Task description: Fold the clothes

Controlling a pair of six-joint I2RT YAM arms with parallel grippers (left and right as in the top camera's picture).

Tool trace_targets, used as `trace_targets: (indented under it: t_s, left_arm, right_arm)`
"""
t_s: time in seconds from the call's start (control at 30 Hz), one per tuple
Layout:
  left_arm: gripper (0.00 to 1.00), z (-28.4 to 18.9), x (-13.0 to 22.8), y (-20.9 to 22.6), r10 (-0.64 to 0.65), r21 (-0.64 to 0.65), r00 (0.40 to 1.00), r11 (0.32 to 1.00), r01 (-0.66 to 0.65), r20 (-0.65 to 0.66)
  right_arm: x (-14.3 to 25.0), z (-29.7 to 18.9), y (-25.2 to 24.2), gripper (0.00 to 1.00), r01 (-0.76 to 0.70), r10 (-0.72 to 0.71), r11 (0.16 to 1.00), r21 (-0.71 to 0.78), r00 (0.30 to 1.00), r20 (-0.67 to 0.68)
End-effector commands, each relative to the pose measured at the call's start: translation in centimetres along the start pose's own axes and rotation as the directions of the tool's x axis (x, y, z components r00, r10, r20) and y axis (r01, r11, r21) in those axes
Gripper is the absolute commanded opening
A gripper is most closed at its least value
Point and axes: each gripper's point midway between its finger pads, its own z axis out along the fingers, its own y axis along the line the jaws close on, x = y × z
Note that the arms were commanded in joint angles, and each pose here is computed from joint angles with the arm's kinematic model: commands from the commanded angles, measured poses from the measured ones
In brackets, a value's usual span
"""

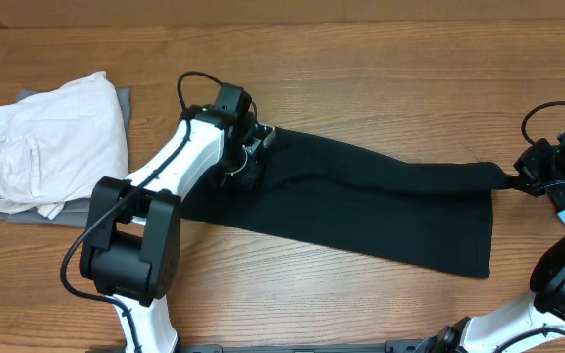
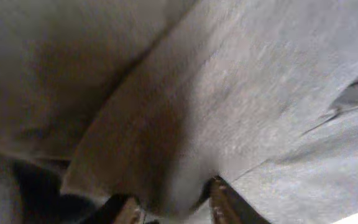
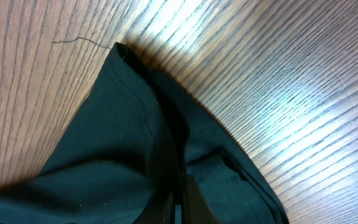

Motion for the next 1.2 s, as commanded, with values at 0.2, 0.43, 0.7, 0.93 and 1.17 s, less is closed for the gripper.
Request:
trace_targets:
  t_s: [0.2, 0.43, 0.7, 0.93, 1.17]
  left_arm:
    - [0.04, -1.1, -0.1, -0.6, -0.067, 0.029, 0.998, 0.997, 0.067, 0.009]
    - [0.04, -5.7, -2.7, -0.5, -0.057, -0.018, 0.998, 0.998, 0.058, 0.041]
    - [0.04, -10.1, -2.5, 2.6, -0.083, -0.203, 0.996, 0.976, 0.084, 0.013]
    - [0.04, -10.8, -1.0, 4.0, -0.146, -0.188, 0.989, 0.972, 0.139, -0.023]
    - [0.04, -10.9, -0.2, 4.1, -0.161, -0.181, 0.986, 0.972, 0.149, -0.051]
  right_arm:
    - [-0.1, -1.0, 0.3, 0.04, 0.004, -0.004, 1.0, -0.018, 0.999, 0.034]
    - [-0.1, -1.0, 0.3, 0.04, 0.004, -0.004, 1.0, -0.017, 0.999, 0.034]
    - [0.0, -1.0, -0.3, 0.04, 0.001, -0.001, 1.0, 0.016, 0.999, 0.033]
    - [0.8, -1.0, -0.9, 0.04, -0.008, 0.008, 0.999, 0.042, 1.0, 0.0]
    - [2.1, -1.2, -2.7, 0.04, -0.015, 0.02, 0.99, 0.14, 0.999, -0.04]
